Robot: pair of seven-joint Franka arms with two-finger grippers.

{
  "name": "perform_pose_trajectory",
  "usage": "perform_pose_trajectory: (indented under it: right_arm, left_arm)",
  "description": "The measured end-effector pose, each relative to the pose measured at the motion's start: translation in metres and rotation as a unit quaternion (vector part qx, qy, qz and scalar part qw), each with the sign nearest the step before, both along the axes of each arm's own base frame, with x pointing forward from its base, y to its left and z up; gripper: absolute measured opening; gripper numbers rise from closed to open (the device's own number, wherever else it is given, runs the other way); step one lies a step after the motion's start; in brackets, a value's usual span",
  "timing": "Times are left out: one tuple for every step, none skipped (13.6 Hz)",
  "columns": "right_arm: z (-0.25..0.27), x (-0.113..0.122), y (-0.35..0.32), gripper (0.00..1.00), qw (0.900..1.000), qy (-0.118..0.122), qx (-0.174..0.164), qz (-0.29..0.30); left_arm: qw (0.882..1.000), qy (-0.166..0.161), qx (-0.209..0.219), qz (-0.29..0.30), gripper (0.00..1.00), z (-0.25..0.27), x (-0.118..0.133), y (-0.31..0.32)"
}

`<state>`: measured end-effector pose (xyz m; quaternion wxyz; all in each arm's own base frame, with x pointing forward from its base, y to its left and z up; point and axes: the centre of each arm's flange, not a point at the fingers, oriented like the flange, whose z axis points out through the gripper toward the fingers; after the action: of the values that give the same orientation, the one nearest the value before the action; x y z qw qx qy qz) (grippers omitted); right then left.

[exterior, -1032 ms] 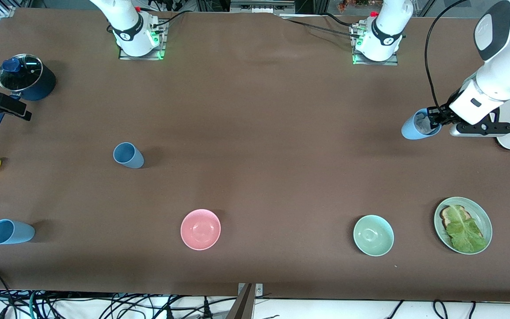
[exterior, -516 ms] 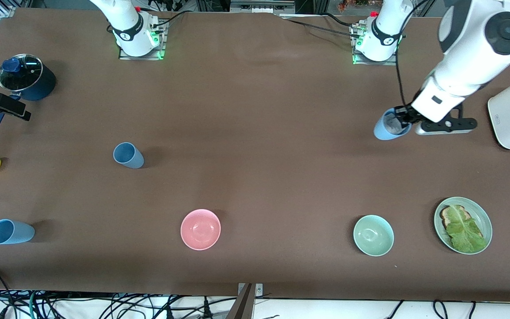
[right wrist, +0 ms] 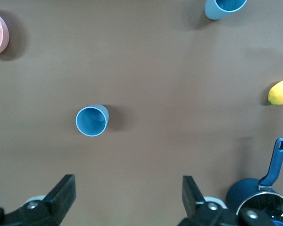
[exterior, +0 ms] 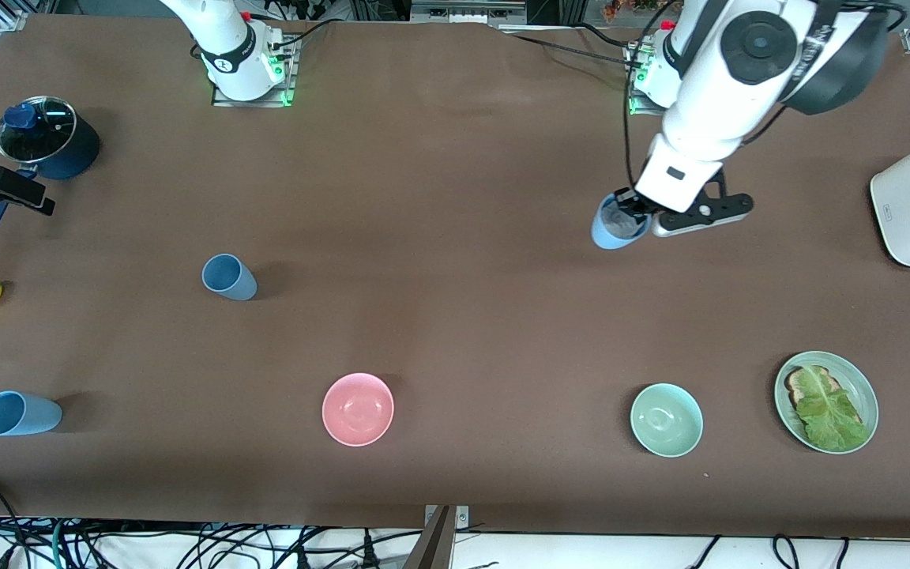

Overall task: Stack blue cups with both arms
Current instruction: 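Lift the tissue cup with the left gripper toward the table middle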

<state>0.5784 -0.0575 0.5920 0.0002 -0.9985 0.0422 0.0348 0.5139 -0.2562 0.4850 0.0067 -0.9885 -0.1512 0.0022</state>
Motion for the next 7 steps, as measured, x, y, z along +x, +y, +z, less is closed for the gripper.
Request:
perform_pose_trajectory:
  right_arm:
    - [0.0, 0.0, 0.0, 1.0, 1.0, 0.0, 0.0, 0.0]
    - [0.0, 0.0, 0.0, 1.0, 1.0, 0.0, 0.0, 0.0]
    - [0.0, 0.0, 0.0, 1.0, 1.0, 0.0, 0.0, 0.0]
    - [0.0, 0.0, 0.0, 1.0, 1.0, 0.0, 0.0, 0.0]
    - [0.0, 0.0, 0.0, 1.0, 1.0, 0.0, 0.0, 0.0]
    - [0.0, 0.0, 0.0, 1.0, 1.0, 0.0, 0.0, 0.0]
    - [0.0, 0.0, 0.0, 1.0, 1.0, 0.0, 0.0, 0.0]
  left_arm:
    - [1.0, -0.002, -0.001, 0.013, 0.06, 0.001, -0.002, -0.019]
    - [1.0, -0.003, -0.003, 0.028, 0.06, 0.001, -0.005, -0.038]
    - [0.999, -0.004, -0.004, 0.042, 0.06, 0.001, -0.008, -0.058]
    - [0.998, -0.005, -0.005, 0.056, 0.06, 0.0, -0.012, -0.076]
    - [0.997, -0.006, -0.006, 0.071, 0.06, -0.002, -0.015, -0.094]
    - [0.996, -0.007, -0.008, 0.088, 0.06, -0.004, -0.018, -0.112]
    - [0.995, -0.007, -0.009, 0.104, 0.06, -0.007, -0.02, -0.13]
